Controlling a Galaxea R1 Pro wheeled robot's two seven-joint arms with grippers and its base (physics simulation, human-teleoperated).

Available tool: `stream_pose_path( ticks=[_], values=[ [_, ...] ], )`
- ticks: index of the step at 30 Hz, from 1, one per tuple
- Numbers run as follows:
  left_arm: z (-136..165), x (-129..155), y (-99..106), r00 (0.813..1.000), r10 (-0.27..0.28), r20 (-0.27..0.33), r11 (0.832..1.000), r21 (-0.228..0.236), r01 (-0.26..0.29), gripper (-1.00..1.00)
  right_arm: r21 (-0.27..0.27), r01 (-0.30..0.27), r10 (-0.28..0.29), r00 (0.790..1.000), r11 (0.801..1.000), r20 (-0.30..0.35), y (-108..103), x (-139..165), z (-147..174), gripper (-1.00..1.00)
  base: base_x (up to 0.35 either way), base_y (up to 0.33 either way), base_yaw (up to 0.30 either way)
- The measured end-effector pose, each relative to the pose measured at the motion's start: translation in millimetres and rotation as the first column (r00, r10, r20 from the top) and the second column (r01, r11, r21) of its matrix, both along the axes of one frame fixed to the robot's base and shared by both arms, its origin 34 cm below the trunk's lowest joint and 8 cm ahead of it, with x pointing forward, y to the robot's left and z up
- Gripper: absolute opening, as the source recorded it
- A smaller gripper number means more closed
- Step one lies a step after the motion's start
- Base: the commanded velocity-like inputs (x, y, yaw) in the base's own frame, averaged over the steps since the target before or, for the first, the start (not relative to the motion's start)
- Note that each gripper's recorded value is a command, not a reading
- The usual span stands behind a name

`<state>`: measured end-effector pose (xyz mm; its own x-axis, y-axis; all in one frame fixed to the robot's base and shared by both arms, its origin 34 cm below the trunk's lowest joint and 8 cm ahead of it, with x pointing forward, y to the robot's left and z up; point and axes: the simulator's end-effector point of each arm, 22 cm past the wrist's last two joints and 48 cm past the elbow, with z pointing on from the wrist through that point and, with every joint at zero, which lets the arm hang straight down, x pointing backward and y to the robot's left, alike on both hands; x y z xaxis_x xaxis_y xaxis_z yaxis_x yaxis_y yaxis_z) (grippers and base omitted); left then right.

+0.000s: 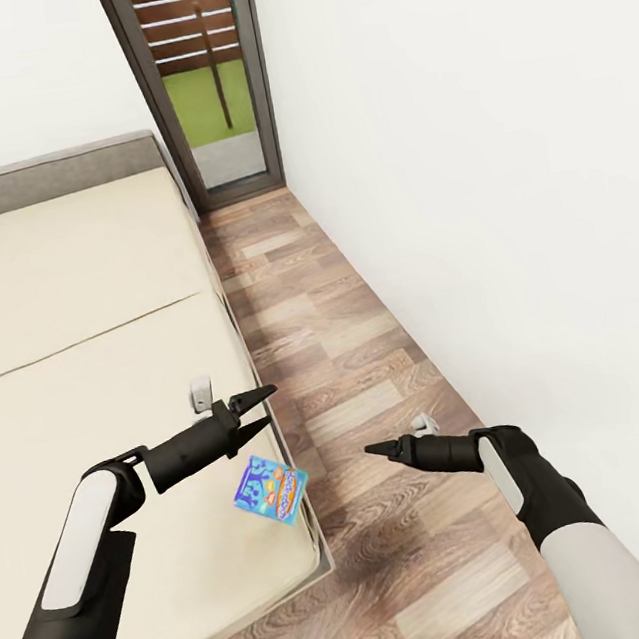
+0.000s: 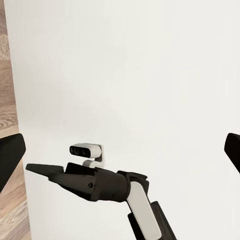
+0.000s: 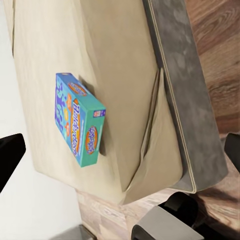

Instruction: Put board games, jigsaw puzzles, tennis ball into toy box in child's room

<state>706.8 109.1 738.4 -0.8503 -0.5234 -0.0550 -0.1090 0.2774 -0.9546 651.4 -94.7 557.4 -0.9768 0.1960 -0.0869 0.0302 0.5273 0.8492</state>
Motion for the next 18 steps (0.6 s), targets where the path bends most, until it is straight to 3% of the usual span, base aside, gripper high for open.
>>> stream_pose_path(
  ticks=[18],
  values=[
    [-8.5,-1.3,0.3,1.000,0.001,0.030,1.000,-0.004,-0.001,1.00,0.000,-0.004,0.004,1.000,1.000,0.030,-0.1,3.7,-10.6,1.00,0.000,0.000,0.000]
  ],
)
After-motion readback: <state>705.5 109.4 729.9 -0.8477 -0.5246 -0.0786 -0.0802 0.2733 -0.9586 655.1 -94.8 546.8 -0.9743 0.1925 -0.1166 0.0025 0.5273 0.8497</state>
